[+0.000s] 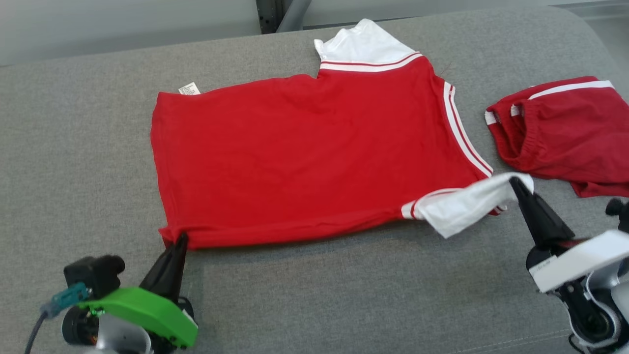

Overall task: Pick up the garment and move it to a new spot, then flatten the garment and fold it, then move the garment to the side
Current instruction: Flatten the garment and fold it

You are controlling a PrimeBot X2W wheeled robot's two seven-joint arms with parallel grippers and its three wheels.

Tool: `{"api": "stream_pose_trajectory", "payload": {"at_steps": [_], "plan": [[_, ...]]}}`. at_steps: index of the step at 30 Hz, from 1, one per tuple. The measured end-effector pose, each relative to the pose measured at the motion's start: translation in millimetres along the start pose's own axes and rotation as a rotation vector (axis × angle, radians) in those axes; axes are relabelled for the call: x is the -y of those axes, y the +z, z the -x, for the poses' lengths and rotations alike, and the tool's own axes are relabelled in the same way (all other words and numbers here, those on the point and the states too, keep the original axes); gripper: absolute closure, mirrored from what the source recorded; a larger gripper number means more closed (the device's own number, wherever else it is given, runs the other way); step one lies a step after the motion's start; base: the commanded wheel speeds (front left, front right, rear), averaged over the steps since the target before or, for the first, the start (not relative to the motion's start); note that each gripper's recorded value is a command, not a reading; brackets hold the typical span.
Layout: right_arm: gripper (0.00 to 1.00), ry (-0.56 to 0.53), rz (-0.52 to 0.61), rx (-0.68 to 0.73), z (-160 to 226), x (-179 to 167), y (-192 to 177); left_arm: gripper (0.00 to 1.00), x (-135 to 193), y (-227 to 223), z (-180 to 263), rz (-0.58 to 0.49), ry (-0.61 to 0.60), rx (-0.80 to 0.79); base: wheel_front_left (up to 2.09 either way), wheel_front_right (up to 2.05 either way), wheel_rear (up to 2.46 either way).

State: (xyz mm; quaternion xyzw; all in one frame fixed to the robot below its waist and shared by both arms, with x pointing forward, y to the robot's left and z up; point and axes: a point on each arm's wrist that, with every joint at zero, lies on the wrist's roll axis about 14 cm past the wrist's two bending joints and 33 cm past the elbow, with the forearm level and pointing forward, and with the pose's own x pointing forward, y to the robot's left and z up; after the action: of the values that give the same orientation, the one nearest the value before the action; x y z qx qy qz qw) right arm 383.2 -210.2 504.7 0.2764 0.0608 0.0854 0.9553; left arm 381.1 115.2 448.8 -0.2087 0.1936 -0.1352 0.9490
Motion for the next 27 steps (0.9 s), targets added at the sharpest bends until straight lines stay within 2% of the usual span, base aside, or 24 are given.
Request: {"api": "stream_pose_trajectory", "payload": {"at_steps": [8, 14, 15, 16, 17, 18, 21, 27], "plan": [[1.0, 0.045, 0.075, -0.051, -81.2, -2.2, 9.4, 1.0, -12.3, 20.2, -59.2, -0.065, 0.001, -0.12, 0.0, 0.0, 0.0], [1.0, 0.05, 0.124, -0.144, -122.7, -0.3, -13.3, 1.0, -37.7, -2.7, -80.0, -0.082, 0.075, -0.268, 0.0, 0.0, 0.0], [0.89, 0.049, 0.133, -0.153, -126.8, 0.5, -16.9, 1.0, -40.9, -7.2, -81.1, -0.078, 0.086, -0.287, 0.0, 0.0, 0.0], [0.21, 0.05, 0.143, -0.156, -130.6, 0.5, -19.2, 0.96, -43.2, -11.1, -81.6, -0.073, 0.094, -0.302, 0.0, 0.0, 0.0], [0.0, 0.051, 0.154, -0.167, -133.3, 0.4, -22.8, 0.55, -45.9, -14.8, -81.3, -0.072, 0.101, -0.318, 0.0, 0.0, 0.0], [0.0, 0.053, 0.167, -0.183, -134.5, 0.5, -27.5, 0.0, -47.8, -17.0, -80.7, -0.069, 0.105, -0.325, 0.0, 0.0, 0.0], [0.0, 0.069, 0.22, -0.19, -132.8, -2.9, -30.1, 0.0, -50.7, -13.4, -79.9, -0.065, 0.115, -0.305, 0.0, 0.0, 0.0], [0.0, 0.077, 0.413, -0.15, -106.7, 3.4, -5.5, 0.0, -52.8, 4.2, -58.9, -0.077, 0.129, -0.207, 0.0, 0.0, 0.0]]}}
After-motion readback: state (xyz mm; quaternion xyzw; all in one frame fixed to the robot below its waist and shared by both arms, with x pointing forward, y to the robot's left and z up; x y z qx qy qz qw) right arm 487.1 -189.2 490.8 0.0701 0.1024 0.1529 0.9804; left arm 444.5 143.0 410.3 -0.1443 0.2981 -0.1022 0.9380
